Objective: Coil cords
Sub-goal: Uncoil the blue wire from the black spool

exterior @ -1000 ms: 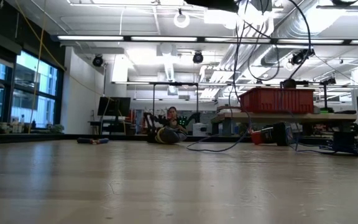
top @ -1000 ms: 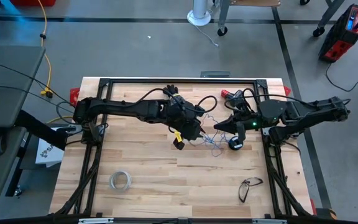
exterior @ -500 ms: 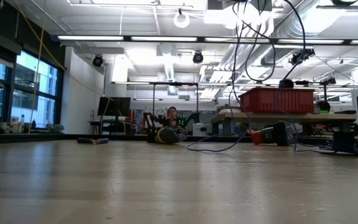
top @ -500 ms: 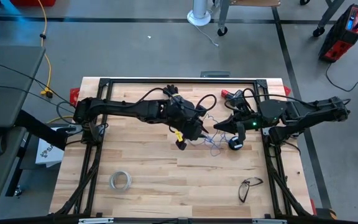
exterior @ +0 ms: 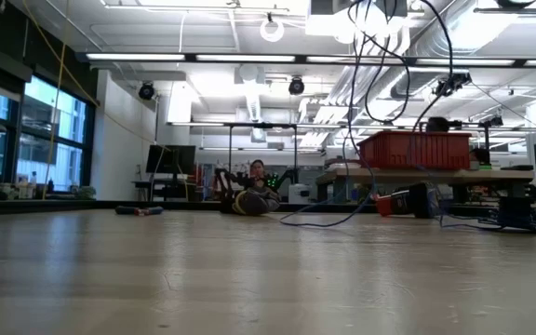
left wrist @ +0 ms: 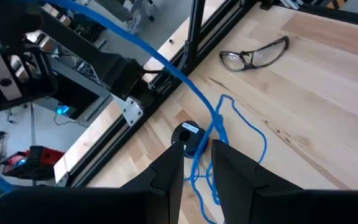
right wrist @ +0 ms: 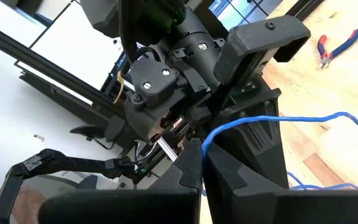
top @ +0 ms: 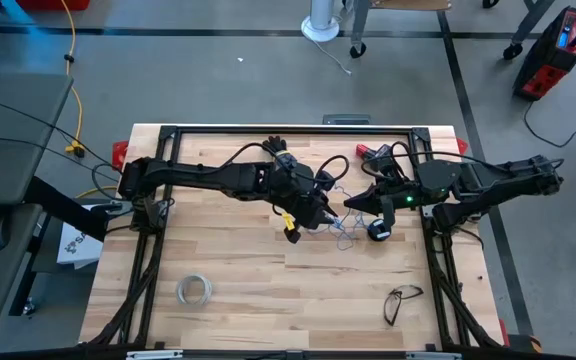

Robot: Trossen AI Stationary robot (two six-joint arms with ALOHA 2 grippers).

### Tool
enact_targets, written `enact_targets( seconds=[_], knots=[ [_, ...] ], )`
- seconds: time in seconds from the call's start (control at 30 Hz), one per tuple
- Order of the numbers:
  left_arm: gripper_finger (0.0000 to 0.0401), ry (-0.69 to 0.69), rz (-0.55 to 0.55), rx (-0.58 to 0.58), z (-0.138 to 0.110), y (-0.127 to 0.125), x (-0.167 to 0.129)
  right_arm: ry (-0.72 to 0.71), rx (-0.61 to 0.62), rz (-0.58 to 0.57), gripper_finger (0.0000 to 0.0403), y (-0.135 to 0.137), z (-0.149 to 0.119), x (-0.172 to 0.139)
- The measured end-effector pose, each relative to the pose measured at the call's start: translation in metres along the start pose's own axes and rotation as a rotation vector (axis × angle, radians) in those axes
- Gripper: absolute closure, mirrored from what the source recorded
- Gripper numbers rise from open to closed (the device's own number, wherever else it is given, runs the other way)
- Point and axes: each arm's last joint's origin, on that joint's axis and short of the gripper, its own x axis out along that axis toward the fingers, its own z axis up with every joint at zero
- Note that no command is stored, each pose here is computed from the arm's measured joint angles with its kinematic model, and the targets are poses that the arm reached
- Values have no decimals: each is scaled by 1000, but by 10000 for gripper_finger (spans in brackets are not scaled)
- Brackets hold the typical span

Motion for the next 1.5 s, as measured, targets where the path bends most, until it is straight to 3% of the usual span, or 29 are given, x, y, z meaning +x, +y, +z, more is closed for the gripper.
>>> enact_targets(
  seconds=[0.5, 0.73, 0.83, 1.0, 1.3, 1.5],
  knots=[
    [327, 27, 27, 3, -5, -3, 17, -8, 2, 10, 403, 1, 1, 0],
    [390, 43, 27, -5, -6, -4, 17, -9, 2, 12, 403, 1, 1, 0],
    [395, 85, 66, -55, -5, -4, 15, -5, 2, 15, 403, 1, 1, 0],
    [399, 174, 76, -122, -2, 4, -10, 13, -8, -5, 403, -1, -1, 0],
    [400, 340, 53, -368, -23, 20, -75, 175, 64, -174, 403, -14, -22, 7],
    [400, 390, 146, -493, -31, 32, -130, 249, 112, -264, 403, -20, -31, 5]
  ],
)
